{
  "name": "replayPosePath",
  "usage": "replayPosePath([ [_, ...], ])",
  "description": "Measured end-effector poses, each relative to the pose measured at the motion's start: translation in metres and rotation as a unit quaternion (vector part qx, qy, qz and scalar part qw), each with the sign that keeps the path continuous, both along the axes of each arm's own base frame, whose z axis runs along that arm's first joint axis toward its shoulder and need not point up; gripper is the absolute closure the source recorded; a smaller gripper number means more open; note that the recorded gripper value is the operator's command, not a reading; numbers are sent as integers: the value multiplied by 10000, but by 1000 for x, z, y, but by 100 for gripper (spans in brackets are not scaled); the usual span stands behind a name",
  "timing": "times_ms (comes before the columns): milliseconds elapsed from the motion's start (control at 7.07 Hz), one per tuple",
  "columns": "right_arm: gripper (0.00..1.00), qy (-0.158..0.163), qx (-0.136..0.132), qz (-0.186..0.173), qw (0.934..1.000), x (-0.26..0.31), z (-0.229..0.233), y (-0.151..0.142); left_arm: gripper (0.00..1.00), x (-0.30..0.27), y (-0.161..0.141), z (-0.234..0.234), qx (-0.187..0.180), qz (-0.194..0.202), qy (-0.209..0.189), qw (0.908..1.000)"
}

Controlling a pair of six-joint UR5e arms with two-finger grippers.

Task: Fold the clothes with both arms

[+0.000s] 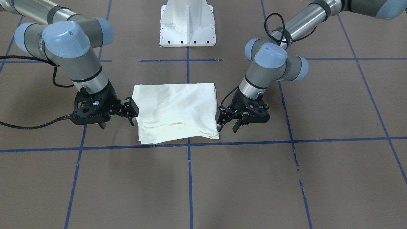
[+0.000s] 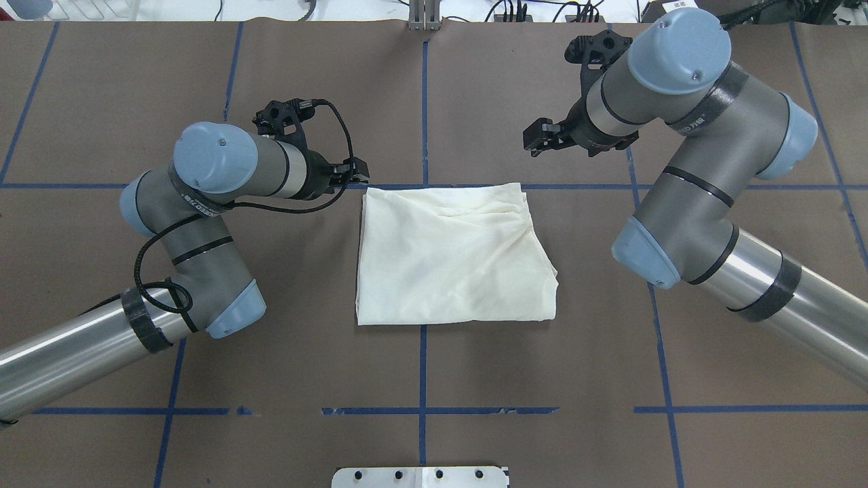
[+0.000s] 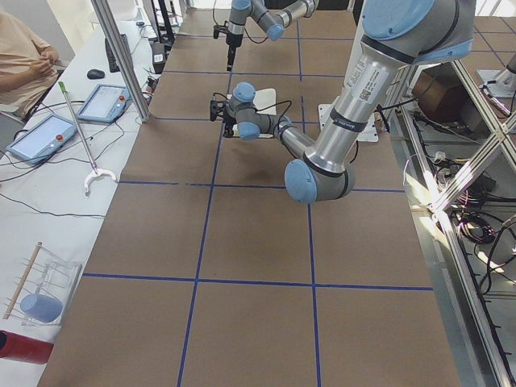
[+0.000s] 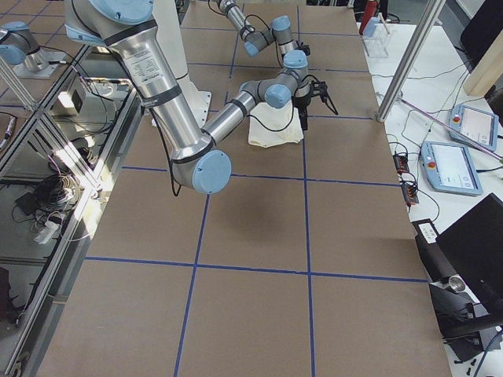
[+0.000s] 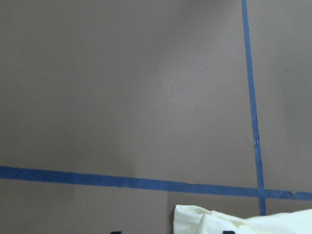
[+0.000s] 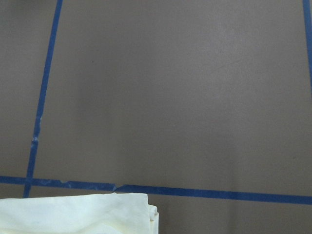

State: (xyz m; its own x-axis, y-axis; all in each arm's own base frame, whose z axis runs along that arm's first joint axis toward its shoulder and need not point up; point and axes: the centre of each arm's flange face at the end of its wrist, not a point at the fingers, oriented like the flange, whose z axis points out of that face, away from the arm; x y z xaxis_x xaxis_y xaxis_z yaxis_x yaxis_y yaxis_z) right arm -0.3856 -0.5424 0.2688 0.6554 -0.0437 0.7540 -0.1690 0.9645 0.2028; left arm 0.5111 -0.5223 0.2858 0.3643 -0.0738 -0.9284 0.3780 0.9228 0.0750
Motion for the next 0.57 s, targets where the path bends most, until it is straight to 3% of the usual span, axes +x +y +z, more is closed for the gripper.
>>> replayPosePath([
  [141,0,9,4,7,10000,1,1,0,51,9,4,-5,-14,10,71,10000],
  [424,0,31,-1,22,10000,1,3,0,51,26,14,-4,-49,73,88,9999],
  [566,0,39,-3,26,10000,1,4,0,70,32,16,0,-46,65,70,9999],
])
